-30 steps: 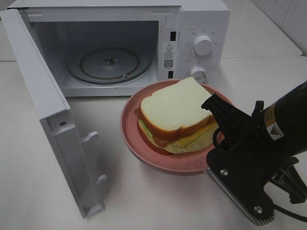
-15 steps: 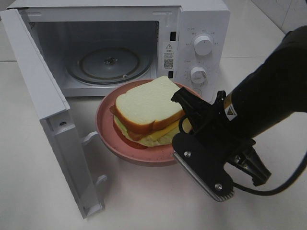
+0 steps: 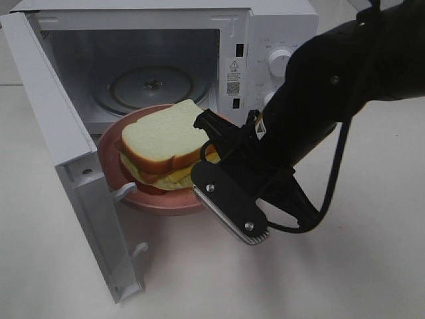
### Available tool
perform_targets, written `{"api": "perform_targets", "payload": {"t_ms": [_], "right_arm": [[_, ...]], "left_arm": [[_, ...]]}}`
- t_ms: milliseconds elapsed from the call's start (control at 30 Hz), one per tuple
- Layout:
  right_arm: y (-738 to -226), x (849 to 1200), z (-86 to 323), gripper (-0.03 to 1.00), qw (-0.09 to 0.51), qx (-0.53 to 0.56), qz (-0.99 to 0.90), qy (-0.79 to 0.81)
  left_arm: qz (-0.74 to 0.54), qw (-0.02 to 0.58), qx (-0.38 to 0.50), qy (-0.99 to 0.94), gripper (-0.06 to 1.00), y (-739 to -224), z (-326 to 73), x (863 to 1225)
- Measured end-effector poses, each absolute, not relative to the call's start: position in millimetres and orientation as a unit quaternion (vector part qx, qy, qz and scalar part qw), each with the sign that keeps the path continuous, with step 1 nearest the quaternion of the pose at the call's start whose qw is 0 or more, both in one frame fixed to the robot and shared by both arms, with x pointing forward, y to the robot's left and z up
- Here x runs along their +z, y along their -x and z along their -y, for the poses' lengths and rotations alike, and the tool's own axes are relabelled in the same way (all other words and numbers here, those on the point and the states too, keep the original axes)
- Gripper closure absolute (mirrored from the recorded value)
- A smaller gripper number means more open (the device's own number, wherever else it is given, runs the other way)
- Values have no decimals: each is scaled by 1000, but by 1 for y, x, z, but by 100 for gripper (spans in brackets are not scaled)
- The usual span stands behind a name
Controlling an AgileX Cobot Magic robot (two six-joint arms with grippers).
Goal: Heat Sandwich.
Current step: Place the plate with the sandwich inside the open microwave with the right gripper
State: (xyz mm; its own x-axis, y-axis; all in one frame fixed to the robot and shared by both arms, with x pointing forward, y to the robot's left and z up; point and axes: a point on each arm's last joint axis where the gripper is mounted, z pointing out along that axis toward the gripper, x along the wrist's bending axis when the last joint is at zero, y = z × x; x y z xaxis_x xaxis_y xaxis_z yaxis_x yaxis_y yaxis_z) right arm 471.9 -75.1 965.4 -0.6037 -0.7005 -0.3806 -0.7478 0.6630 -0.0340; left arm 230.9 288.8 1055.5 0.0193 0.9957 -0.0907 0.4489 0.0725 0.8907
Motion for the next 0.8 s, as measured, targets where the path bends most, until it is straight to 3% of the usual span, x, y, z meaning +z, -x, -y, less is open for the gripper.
{"api": "perform_targets", "payload": {"t_ms": [800], "right_arm": [[-525,959,33,93,182,59,-890,414]], "left_arm": [[-612,402,340,-590,-3,-231,-289,1056]]}}
